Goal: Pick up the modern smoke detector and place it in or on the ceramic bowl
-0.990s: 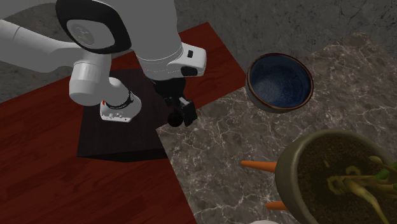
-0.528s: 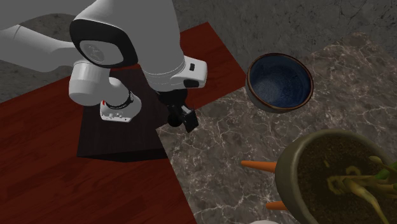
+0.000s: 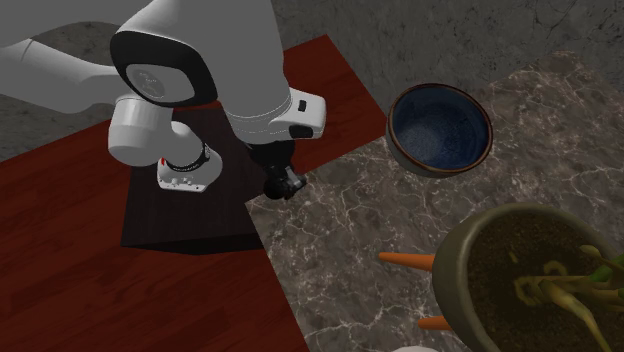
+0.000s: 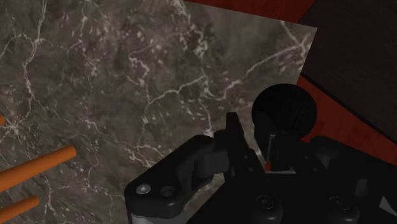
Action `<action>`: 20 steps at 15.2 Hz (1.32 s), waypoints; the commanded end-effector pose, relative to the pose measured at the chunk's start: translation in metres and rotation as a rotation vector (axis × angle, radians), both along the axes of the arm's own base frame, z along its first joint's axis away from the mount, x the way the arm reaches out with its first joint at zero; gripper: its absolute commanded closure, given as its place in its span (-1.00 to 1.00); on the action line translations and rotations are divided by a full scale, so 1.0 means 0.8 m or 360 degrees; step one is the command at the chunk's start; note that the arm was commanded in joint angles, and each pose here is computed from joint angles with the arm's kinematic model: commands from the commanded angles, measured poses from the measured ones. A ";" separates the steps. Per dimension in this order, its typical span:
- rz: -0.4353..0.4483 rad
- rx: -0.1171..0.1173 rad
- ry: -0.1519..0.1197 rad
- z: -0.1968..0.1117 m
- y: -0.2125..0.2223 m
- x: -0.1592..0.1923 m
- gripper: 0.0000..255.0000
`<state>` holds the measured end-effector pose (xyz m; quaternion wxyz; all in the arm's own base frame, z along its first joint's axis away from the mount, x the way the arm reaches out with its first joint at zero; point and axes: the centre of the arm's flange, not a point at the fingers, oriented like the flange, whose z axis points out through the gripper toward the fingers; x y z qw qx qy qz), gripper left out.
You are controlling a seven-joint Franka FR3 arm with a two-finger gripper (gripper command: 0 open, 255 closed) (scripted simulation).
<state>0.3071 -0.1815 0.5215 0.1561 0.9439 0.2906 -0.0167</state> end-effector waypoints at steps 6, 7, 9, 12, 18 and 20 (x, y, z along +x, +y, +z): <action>0.0000 0.0000 0.0000 0.000 0.000 0.000 1.00; 0.0000 0.0000 0.0000 0.000 0.000 0.000 1.00; 0.0039 0.0132 -0.0047 0.009 -0.011 -0.022 -1.00; 0.0122 0.0415 -0.0148 0.021 -0.039 -0.068 -1.00; 0.0122 0.0415 -0.0148 -0.018 -0.040 -0.062 -1.00; 0.0122 0.0415 -0.0148 -0.028 -0.041 -0.060 -1.00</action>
